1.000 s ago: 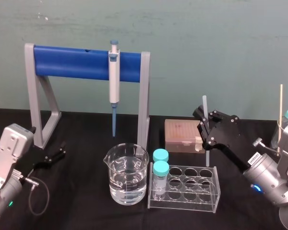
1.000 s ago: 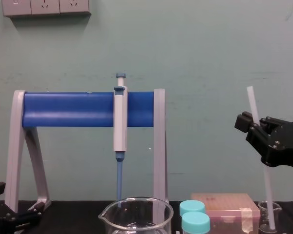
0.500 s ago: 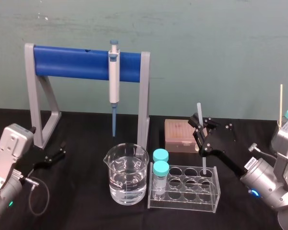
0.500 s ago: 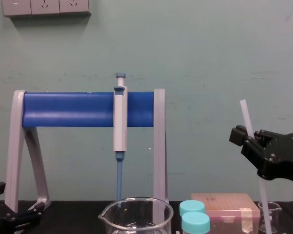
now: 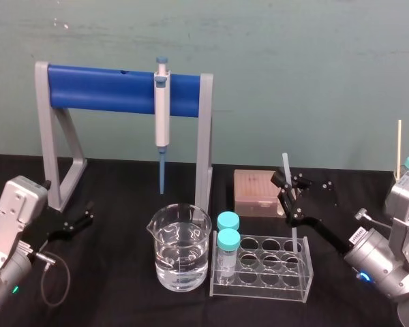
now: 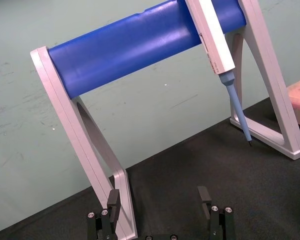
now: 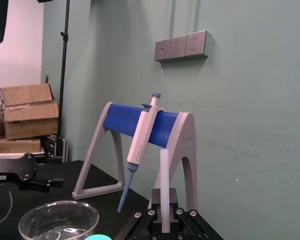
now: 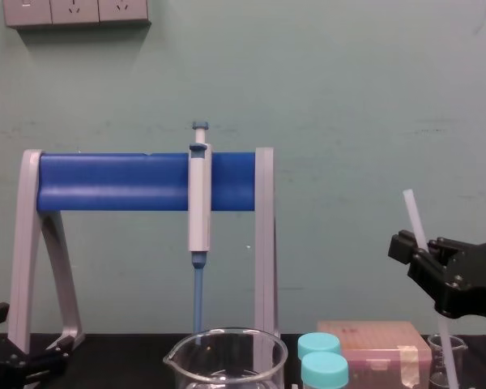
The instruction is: Pick up the stirring rod with one hand, then place it down.
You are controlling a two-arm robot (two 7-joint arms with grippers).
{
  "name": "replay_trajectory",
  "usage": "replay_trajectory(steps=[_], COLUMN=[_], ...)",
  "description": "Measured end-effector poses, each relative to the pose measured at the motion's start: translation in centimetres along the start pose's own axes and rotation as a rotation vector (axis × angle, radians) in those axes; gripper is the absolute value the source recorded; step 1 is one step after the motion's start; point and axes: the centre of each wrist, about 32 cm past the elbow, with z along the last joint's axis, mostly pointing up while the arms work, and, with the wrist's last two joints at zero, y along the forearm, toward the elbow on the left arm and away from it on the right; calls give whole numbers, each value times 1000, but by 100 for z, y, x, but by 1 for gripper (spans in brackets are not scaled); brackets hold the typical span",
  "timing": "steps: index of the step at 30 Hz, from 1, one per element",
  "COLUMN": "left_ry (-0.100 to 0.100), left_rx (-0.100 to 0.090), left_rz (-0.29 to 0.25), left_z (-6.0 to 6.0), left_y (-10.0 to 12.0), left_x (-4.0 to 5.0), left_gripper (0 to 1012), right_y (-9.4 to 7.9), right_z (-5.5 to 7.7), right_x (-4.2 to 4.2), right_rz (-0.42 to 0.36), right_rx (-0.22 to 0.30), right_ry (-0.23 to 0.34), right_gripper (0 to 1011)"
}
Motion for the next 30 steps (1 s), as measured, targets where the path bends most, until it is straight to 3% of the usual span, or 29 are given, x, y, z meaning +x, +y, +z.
replay_trajectory(steps=[16,30], left_ry=[0,0], left_rx=[0,0], left_rz=[0,0], left_z=[0,0], left_y=[0,0], left_x=[0,0], left_gripper=[1000,1001], right_y=[-10,4], right_z=[-113,-228], right_x=[79,134], right_rz=[5,26], right_rx=[-10,-52], right_ry=[58,93], right_gripper=[69,69])
